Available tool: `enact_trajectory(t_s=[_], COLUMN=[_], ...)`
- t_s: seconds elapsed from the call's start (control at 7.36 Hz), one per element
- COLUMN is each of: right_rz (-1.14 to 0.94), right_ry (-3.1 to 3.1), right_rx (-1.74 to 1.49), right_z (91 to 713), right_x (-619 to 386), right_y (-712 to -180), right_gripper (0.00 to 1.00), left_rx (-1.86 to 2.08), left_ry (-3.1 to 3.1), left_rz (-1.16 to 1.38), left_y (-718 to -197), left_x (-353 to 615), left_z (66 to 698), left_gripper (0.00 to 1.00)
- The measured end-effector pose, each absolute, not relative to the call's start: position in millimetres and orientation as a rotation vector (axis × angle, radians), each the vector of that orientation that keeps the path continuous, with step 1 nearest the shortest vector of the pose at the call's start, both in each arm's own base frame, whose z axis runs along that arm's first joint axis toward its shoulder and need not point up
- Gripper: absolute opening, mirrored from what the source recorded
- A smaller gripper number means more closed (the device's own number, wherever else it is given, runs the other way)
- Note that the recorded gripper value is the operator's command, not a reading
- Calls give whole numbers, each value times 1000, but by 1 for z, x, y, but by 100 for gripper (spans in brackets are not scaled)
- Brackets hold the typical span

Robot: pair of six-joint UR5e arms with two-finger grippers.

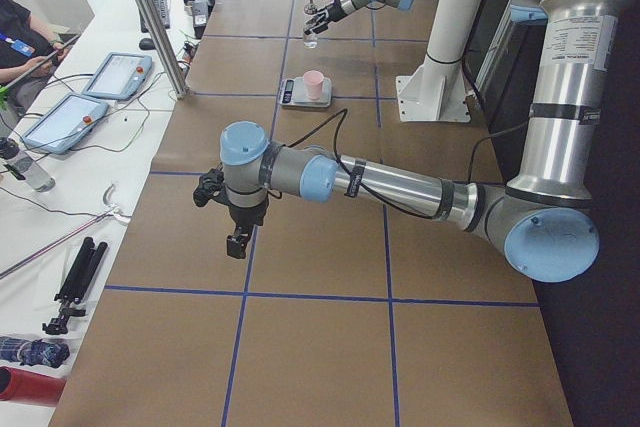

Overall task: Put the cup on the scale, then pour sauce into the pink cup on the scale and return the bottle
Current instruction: 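Lift the sauce bottle with the right gripper toward the pink cup, then tilt the sauce bottle spout down over the pink cup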

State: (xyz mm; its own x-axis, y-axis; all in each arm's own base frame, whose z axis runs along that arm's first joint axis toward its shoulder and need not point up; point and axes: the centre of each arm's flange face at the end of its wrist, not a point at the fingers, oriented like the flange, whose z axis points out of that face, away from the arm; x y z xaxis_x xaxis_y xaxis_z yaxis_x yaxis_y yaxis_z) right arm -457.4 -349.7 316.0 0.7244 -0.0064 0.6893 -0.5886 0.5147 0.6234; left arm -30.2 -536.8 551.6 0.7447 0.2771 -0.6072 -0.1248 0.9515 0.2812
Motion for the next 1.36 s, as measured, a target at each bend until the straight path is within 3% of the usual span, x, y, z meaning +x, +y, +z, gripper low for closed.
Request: enact_trajectory(t_s=[0.41,0.95,1.36], right_rz=[254,3,-226], right_ry=[-497,-275,-117], right_rx=[1072,1204,1250], right_z=[257,246,231], right_x=[-497,-508,-504], right_y=[-340,-322,-323], right_gripper=[0,0,0], left_rx=[224,211,137], left_ry=[709,710,741], left_rz=[222,218,165], left_y=[-536,-535,-502], left_x=[-29,-29,-41], left_z=[553,558,598], left_gripper=[100,100,100])
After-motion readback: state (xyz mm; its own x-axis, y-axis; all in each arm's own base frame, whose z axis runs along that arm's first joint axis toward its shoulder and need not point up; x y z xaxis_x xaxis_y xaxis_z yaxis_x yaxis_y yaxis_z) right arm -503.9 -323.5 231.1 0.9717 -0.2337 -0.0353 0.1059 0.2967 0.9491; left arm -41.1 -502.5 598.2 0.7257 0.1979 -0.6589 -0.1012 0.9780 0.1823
